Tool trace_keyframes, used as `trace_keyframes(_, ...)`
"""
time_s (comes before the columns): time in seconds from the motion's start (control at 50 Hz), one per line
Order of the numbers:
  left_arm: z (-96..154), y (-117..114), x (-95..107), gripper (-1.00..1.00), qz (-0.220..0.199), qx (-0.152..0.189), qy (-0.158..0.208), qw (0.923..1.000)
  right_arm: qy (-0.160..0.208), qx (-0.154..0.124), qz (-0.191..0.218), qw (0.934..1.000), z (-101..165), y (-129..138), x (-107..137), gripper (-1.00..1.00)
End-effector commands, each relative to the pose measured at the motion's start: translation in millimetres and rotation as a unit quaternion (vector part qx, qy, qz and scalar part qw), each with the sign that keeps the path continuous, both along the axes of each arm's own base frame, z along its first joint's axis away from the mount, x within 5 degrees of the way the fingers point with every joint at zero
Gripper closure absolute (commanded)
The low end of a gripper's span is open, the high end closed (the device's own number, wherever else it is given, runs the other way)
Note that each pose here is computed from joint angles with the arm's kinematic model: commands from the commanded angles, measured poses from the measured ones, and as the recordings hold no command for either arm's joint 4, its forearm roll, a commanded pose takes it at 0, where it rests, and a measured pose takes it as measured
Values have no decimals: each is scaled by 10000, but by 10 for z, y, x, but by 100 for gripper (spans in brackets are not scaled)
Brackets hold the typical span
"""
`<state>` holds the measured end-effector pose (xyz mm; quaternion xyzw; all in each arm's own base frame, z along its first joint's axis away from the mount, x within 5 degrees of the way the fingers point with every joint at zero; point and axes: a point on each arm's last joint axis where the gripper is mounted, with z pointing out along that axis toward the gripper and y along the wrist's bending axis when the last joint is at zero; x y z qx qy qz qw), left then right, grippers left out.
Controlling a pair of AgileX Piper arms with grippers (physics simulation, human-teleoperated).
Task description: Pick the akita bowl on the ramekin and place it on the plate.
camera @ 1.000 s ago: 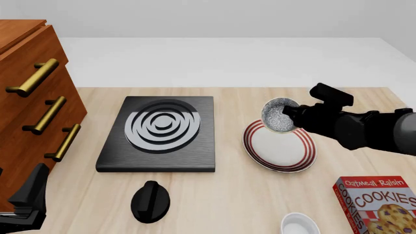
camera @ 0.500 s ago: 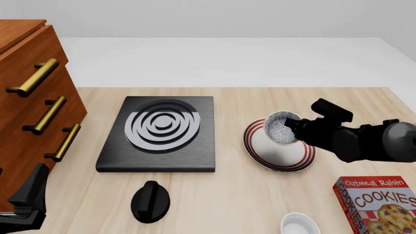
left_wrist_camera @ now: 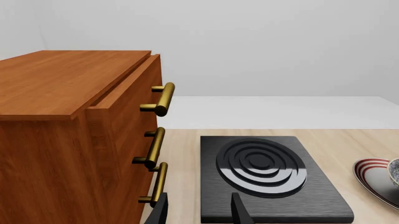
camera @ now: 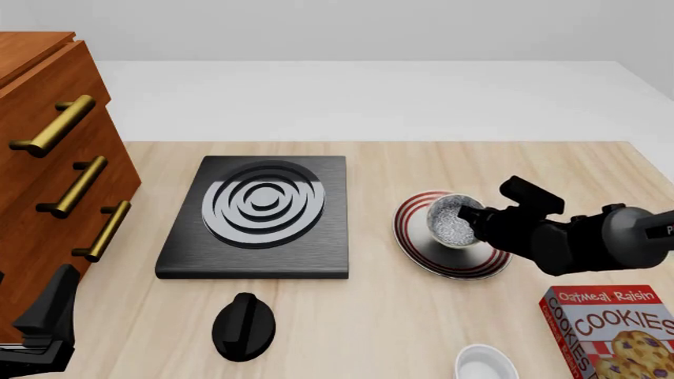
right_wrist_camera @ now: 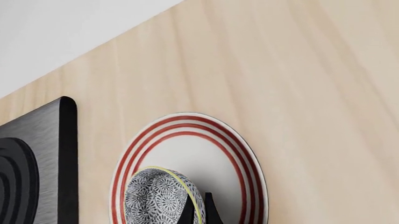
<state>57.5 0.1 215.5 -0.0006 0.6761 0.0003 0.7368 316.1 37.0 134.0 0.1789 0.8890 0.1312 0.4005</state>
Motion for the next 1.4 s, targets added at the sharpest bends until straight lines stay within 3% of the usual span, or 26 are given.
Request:
trace_keyframes(0.02, 0, 0, 1, -100, 1, 5, 3, 10000, 35, 70, -74, 9999, -97, 0, 23, 100)
trace_keyframes(0.6, 0, 0, 1, -100, 0, 2, 3, 10000, 28, 118, -184, 9998, -138, -45, 15, 100)
trace_keyframes(0.62, 1, 0, -1, -100, -1, -4, -4, 10000, 0, 77, -166, 9998, -106, -58, 17, -100)
trace_keyframes(0.98, 0, 0, 1, -100, 1, 4, 4, 10000, -286, 125, -101, 9995, 175, -20, -65, -100)
trace_keyframes(1.2, 4, 0, 2, -100, 0, 3, -1, 10000, -922, 26, -300, 9953, 923, -228, -367, -100)
trace_keyframes(1.4, -1, 0, -2, -100, 0, 1, -2, 10000, -1775, -79, -78, 9841, 1850, -223, -1156, -100)
